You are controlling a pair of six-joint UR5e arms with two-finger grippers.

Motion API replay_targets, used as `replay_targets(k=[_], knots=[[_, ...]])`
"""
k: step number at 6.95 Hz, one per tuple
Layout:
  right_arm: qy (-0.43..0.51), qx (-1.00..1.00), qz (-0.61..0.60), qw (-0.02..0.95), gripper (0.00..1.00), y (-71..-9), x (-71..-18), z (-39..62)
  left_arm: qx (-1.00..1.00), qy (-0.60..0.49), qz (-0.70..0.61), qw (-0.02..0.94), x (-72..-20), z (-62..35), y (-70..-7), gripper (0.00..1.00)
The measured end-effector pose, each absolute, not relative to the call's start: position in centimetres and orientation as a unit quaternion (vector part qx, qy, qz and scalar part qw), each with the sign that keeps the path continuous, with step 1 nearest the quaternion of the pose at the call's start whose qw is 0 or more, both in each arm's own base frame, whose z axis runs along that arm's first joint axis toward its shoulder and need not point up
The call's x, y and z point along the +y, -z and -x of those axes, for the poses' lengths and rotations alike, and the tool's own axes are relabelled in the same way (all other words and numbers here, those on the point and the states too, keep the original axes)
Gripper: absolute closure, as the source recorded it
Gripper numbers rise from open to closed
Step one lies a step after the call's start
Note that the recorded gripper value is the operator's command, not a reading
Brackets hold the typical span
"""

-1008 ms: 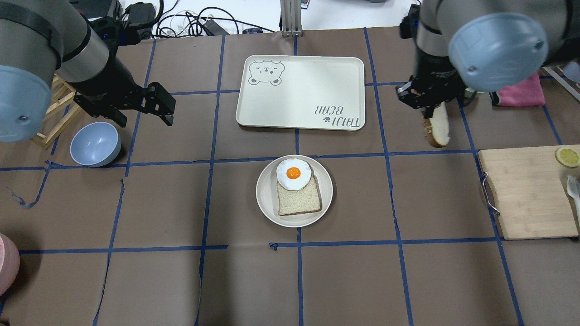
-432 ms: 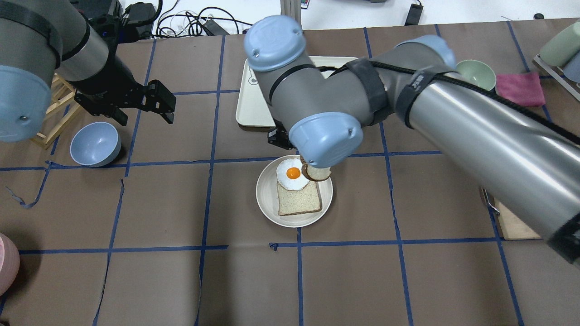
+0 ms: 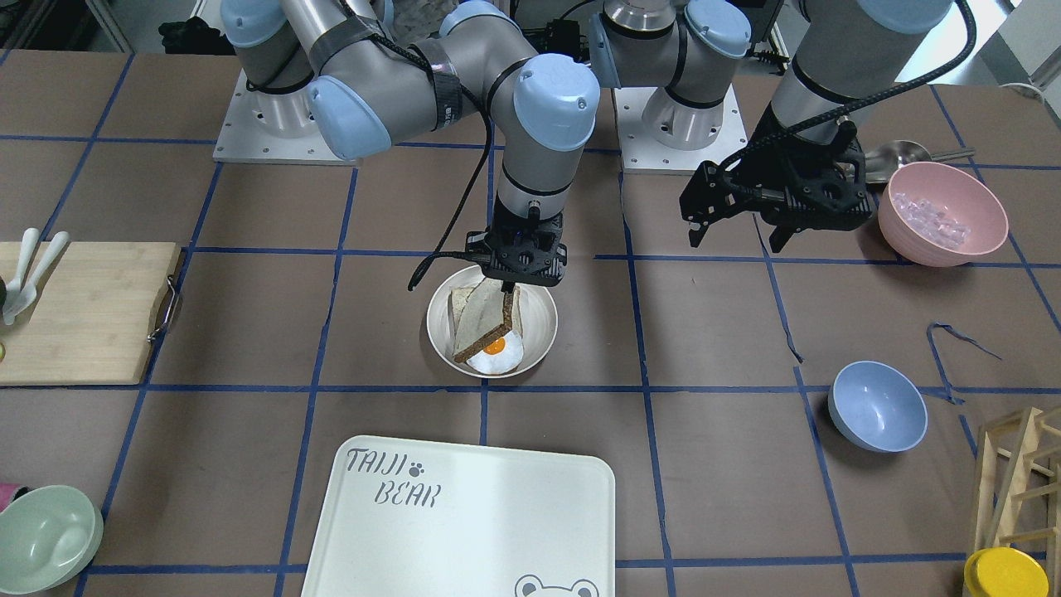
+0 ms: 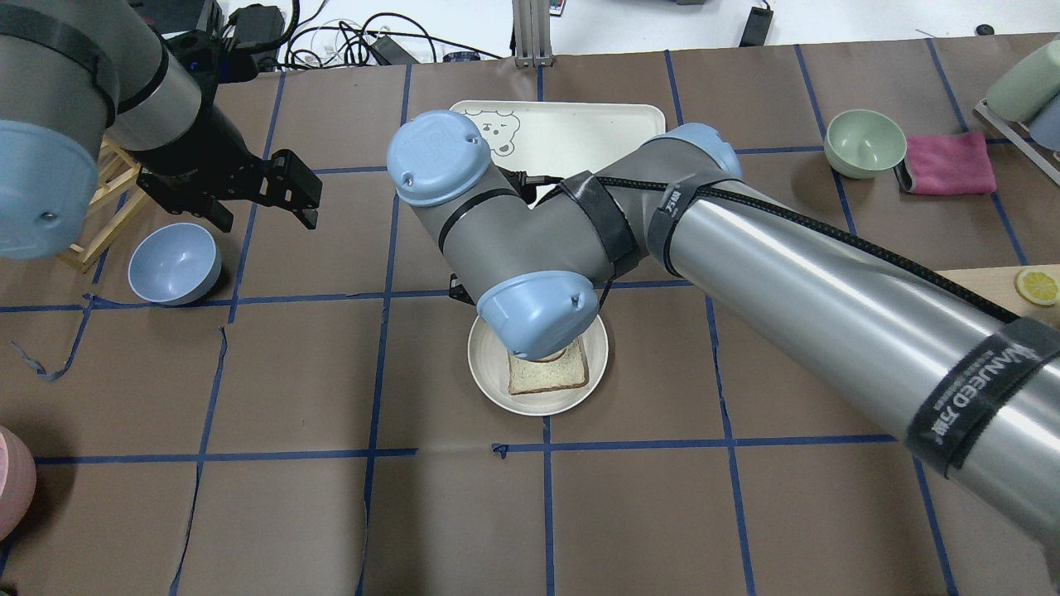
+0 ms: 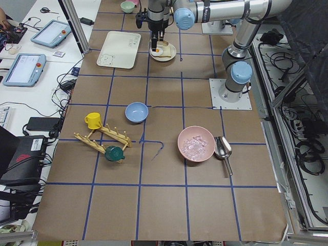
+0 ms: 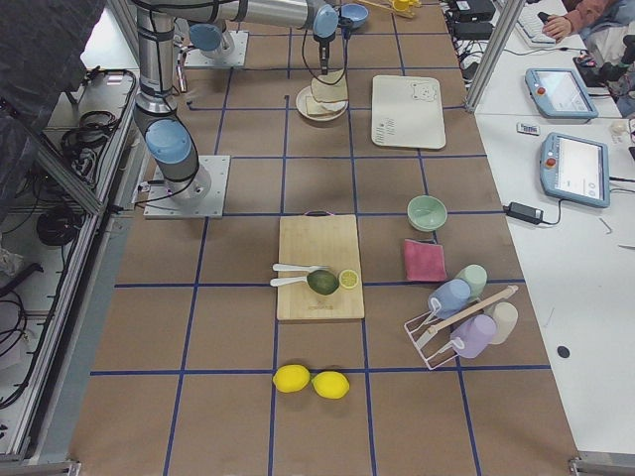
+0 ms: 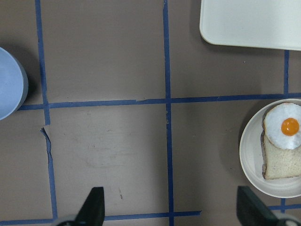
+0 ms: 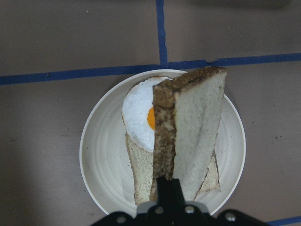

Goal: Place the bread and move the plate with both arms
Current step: 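Lay the bread slice over the egg on the plate with the right gripper, then open the right gripper and raise it away while the left arm starts reaching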

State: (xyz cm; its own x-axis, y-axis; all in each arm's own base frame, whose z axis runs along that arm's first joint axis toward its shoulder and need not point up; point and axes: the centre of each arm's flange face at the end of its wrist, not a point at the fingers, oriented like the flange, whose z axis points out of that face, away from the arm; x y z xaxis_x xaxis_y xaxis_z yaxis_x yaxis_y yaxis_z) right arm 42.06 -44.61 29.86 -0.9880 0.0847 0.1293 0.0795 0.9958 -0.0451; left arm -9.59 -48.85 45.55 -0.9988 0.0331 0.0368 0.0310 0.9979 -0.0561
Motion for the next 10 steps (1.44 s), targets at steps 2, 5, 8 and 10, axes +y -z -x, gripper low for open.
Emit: replay_targets(k=[2,5,8,10], knots=[[-0.012,-0.996,0.050,0.074,1.00,-28.5,-44.0,-41.7,-0.999,-0.027,0.015,0.019,-48.9,9.6,-45.5,0.00],[-0.006,-0.996,0.050,0.072,0.30,-27.8,-43.8,-41.8,-0.999,-0.026,0.012,0.019,-48.9,9.3,-45.4,0.00],[-0.021,-0.998,0.048,0.037,0.00,-29.7,-45.4,-41.1,-0.999,-0.026,0.011,0.019,-48.9,9.2,-45.4,0.00],[-0.022,-0.999,0.031,0.008,0.00,-35.0,-49.5,-35.8,-0.999,-0.024,0.014,0.020,-49.1,9.2,-45.1,0.00]])
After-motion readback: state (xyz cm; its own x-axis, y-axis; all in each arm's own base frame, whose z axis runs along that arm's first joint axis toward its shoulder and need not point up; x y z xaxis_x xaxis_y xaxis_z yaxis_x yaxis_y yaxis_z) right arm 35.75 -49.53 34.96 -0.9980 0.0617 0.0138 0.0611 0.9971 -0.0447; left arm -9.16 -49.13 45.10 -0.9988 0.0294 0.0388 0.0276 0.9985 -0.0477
